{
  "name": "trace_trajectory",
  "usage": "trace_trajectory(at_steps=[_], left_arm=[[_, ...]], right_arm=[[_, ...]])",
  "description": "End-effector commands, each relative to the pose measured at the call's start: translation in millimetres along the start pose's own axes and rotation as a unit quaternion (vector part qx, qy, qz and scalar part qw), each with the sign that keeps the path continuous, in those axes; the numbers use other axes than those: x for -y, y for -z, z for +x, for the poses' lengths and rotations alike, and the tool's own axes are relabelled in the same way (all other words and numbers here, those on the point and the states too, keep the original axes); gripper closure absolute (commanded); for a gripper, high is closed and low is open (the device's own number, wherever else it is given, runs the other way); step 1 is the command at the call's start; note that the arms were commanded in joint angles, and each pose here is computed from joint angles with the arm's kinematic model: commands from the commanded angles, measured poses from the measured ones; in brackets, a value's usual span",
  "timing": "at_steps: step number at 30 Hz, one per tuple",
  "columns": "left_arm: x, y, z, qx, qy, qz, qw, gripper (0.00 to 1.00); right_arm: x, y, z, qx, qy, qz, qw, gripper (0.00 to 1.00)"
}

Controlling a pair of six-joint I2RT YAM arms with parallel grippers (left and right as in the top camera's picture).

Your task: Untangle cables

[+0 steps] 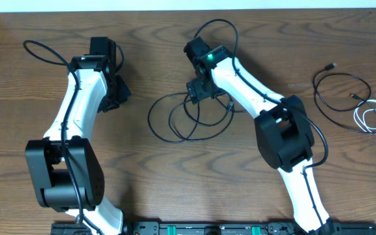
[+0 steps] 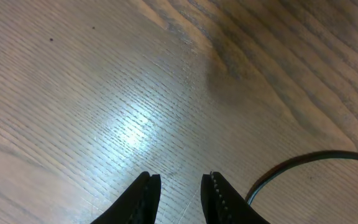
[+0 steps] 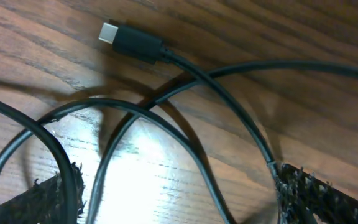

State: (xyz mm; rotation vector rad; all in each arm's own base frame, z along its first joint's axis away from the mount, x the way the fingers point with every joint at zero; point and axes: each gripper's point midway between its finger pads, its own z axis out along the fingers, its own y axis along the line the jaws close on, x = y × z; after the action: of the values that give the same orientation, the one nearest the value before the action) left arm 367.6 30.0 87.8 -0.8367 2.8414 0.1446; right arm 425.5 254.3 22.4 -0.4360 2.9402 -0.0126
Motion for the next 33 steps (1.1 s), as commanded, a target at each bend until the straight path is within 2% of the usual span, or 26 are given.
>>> trace_trajectory(at_steps=[1, 6, 9, 12, 14, 15, 18, 23, 26, 28, 33], left_arm=[[-4.0, -2.2, 0.1, 0.001, 0.008, -0.011, 1.0, 0.72], [-3.7, -2.2, 0.0, 0.001, 0.008, -0.011, 1.0, 0.72], [-3.3, -2.2, -0.5, 0.002, 0.01, -0.01, 1.0, 0.72], [-3.3, -3.1, -0.2, 0.001, 0.017, -0.011, 1.0, 0.72], [-3.1, -3.8, 0.1, 0.0, 0.016, -0.011, 1.0, 0.72], [-3.1, -4.6, 0.3, -0.001, 0.016, -0.012, 1.0, 0.72], [-3.1, -4.7, 0.3, -0.001, 0.016, -0.012, 1.0, 0.72], [-3.1, -4.7, 0.3, -0.001, 0.016, -0.012, 1.0, 0.71], [-3.1, -4.7, 0.3, -0.001, 0.016, -0.012, 1.0, 0.72], [-3.1, -4.7, 0.3, -0.001, 0.016, -0.012, 1.0, 0.72], [-3.1, -4.7, 0.3, -0.001, 0.016, -0.012, 1.0, 0.71]], right_arm=[[7.4, -3.8, -2.5, -0.01, 0.032, -0.041, 0.999, 0.04], [22.2, -16.3, -2.1, -0.01, 0.017, -0.041, 0.999, 0.04], [15.2, -25.8, 1.9, -0.011, 0.015, -0.065, 0.998, 0.05], [8.4, -36.2, 12.6, -0.022, 0.019, -0.077, 0.997, 0.2], [9.0, -41.3, 16.4, -0.023, 0.024, -0.064, 0.997, 0.35], [8.7, -41.4, 16.5, -0.022, 0.025, -0.061, 0.998, 0.48], [9.2, -41.1, 15.3, -0.019, 0.041, -0.056, 0.997, 0.71], [14.1, -41.3, 17.8, -0.024, 0.063, -0.054, 0.996, 0.83], [28.4, -41.9, 23.2, -0.036, 0.08, -0.021, 0.996, 0.88], [33.7, -41.5, 29.4, -0.049, 0.081, -0.007, 0.996, 0.99], [29.1, -40.3, 39.3, -0.068, 0.084, -0.017, 0.994, 0.99]])
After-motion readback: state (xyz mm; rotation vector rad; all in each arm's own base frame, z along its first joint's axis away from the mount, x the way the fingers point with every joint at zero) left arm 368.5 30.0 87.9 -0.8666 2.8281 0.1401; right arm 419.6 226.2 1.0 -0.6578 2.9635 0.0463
